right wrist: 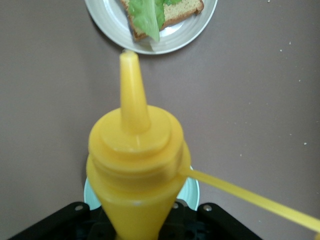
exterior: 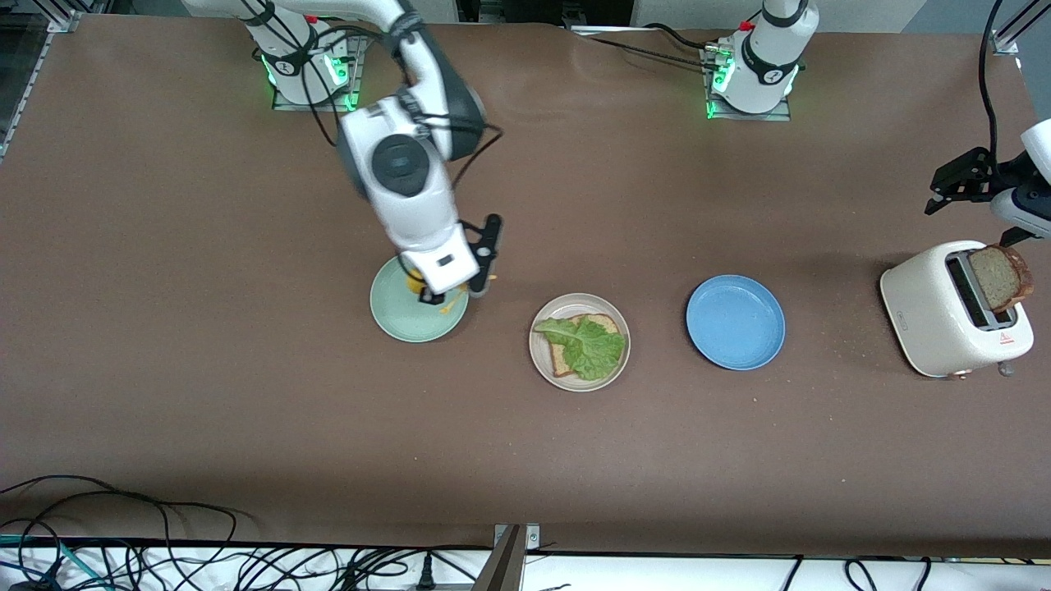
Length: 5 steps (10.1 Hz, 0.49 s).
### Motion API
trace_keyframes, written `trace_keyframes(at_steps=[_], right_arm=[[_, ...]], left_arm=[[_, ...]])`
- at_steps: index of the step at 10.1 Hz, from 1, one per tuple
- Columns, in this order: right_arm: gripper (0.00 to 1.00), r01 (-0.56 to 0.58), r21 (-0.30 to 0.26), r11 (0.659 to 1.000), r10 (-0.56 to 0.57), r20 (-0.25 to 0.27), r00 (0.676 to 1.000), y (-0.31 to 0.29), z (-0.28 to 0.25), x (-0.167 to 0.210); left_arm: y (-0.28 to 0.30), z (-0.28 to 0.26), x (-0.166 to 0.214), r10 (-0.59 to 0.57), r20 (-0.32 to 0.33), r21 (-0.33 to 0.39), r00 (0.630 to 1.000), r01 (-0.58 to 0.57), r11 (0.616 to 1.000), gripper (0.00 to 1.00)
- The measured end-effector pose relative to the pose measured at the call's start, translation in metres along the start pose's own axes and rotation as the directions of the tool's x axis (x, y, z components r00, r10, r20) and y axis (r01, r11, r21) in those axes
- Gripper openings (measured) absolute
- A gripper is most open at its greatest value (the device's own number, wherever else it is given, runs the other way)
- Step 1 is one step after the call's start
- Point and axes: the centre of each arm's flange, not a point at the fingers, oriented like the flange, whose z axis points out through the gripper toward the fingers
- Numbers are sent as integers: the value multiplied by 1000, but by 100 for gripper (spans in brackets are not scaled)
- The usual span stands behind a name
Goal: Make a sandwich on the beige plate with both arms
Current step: 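Carry the bottle with the right gripper and tilt it over the sandwich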
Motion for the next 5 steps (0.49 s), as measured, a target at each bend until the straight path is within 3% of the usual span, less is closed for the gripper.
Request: trace_keyframes(at_steps=[5], right_arm=[[15, -38, -254, 966, 82, 164, 983, -100, 91, 96]], left_arm=[[0, 2, 0, 1, 7, -4, 1000, -1, 1000, 100]])
